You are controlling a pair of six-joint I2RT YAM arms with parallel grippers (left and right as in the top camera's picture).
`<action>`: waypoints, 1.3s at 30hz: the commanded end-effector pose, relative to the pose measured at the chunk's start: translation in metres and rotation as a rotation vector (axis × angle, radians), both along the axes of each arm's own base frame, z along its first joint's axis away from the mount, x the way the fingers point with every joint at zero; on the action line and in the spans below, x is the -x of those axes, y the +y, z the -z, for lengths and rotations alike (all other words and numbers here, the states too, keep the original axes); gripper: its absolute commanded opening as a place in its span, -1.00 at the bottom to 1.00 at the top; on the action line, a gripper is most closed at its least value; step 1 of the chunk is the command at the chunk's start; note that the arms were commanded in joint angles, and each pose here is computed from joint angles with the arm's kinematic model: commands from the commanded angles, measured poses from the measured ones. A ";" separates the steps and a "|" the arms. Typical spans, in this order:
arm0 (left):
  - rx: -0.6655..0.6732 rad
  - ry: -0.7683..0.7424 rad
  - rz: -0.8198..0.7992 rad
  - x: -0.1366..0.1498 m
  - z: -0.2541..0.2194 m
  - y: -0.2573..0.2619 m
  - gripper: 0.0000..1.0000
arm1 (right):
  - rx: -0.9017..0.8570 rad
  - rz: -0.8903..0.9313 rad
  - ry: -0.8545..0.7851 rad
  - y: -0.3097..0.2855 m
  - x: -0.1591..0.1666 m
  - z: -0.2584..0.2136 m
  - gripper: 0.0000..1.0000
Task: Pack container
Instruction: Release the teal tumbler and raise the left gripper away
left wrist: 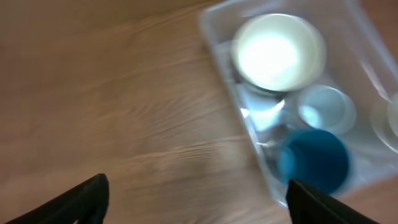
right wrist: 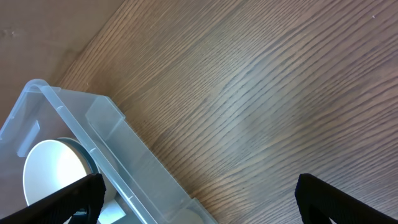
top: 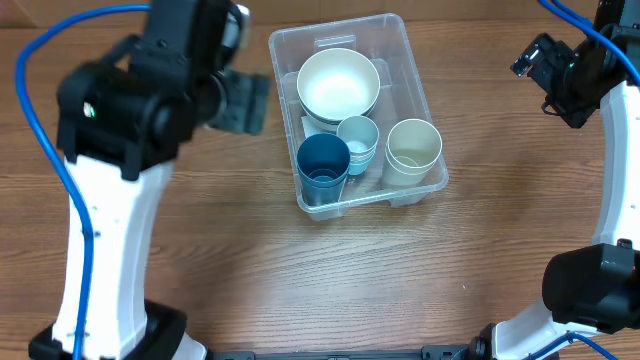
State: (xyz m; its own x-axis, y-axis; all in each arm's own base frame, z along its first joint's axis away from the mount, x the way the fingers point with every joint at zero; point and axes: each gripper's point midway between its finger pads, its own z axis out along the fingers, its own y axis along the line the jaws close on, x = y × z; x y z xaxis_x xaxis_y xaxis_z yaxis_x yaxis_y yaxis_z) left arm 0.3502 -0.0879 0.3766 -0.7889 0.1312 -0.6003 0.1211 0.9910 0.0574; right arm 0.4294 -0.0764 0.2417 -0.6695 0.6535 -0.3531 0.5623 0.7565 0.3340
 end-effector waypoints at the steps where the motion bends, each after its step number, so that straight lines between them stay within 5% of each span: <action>1: 0.039 0.018 -0.188 -0.018 0.010 0.036 0.89 | 0.016 0.007 -0.038 -0.003 -0.001 -0.014 1.00; 3: 0.048 0.015 -0.232 -0.022 0.011 0.047 1.00 | 0.016 0.007 -0.039 -0.003 -0.002 -0.014 1.00; 39: 0.030 -0.071 -0.284 -0.041 0.000 0.062 1.00 | 0.016 0.007 -0.039 -0.003 -0.002 -0.014 1.00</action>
State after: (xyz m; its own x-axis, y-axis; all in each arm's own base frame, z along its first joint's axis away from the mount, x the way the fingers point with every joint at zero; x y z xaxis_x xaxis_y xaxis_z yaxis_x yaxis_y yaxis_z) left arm 0.3898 -0.0309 0.3749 -0.7584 -0.0785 -0.6470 -0.1299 0.9910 0.0320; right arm 0.4295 -0.0764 0.2417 -0.6694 0.6535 -0.3534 0.5622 0.7565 0.3341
